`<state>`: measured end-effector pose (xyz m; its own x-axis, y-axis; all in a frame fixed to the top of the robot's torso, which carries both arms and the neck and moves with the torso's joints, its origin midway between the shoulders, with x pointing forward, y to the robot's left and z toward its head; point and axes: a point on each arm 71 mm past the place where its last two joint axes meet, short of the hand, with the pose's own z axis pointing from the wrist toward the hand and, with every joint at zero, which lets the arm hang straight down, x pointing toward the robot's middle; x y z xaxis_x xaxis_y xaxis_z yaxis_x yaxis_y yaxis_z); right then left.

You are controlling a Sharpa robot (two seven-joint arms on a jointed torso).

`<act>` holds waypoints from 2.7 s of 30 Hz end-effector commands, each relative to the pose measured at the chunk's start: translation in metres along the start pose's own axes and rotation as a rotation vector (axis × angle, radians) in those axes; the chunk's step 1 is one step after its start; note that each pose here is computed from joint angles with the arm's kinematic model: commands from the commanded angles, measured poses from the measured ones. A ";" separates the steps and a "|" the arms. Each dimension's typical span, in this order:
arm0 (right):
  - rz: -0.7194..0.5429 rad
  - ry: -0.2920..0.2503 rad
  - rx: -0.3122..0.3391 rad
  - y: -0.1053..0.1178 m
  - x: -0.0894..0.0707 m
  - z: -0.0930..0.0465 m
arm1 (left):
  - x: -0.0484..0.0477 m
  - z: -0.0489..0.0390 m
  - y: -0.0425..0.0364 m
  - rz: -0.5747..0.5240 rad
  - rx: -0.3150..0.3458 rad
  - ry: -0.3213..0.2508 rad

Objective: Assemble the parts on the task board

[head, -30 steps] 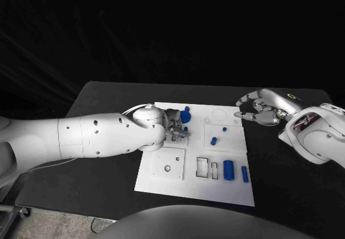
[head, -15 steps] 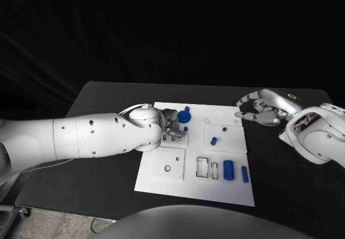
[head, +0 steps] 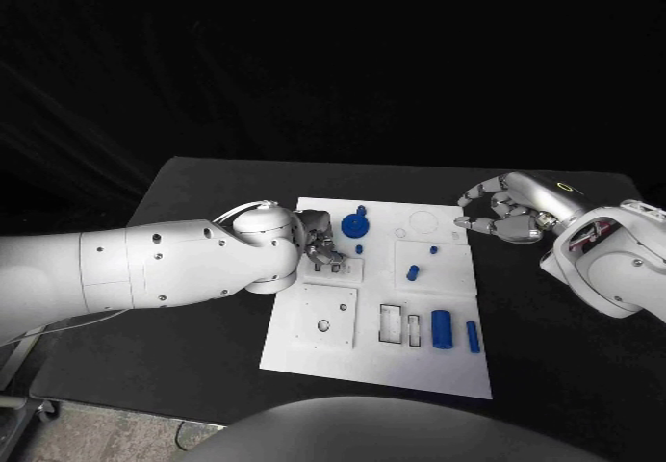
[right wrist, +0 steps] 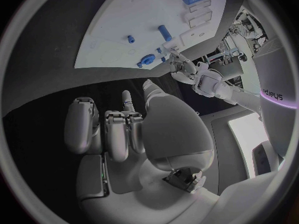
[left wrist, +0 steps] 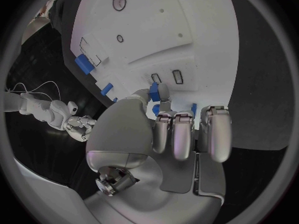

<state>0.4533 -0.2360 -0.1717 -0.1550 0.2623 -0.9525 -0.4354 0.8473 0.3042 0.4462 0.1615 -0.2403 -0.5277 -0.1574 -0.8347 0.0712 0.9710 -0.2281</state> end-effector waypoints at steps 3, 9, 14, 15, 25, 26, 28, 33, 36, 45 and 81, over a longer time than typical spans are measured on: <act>0.001 0.015 0.008 -0.001 0.001 0.000 | 0.0006 -0.0017 0.0027 -0.006 0.001 0.001; 0.002 0.018 0.010 -0.001 0.001 0.000 | 0.0029 -0.0031 0.0059 -0.005 -0.004 0.007; 0.003 0.019 0.010 -0.001 0.002 0.000 | 0.0067 -0.0034 0.0066 -0.009 -0.005 0.011; 0.003 0.019 0.010 -0.001 0.002 0.000 | 0.0072 -0.0033 0.0065 -0.010 -0.005 0.010; 0.002 0.026 0.016 -0.002 0.002 0.000 | 0.0105 -0.0039 0.0056 -0.025 0.001 -0.002; 0.002 0.026 0.017 -0.002 0.002 0.000 | 0.0110 -0.0040 0.0053 -0.026 0.002 -0.002; 0.002 0.027 0.019 -0.003 0.002 0.000 | 0.0116 -0.0040 0.0048 -0.029 0.004 -0.004; 0.001 0.030 0.021 -0.003 0.003 0.000 | 0.0125 -0.0039 0.0031 -0.034 0.008 -0.008; 0.001 0.032 0.022 -0.003 0.003 0.000 | 0.0128 -0.0038 0.0022 -0.035 0.010 -0.009; 0.000 0.041 0.029 -0.004 0.003 0.000 | 0.0147 -0.0045 0.0022 -0.024 0.009 0.008; -0.003 0.058 0.043 -0.006 0.005 -0.001 | 0.0171 -0.0034 0.0069 -0.013 -0.005 0.032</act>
<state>0.4546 -0.2399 -0.1775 -0.1972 0.2416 -0.9501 -0.4017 0.8641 0.3031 0.4361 0.1673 -0.2522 -0.5381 -0.1775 -0.8240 0.0516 0.9688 -0.2424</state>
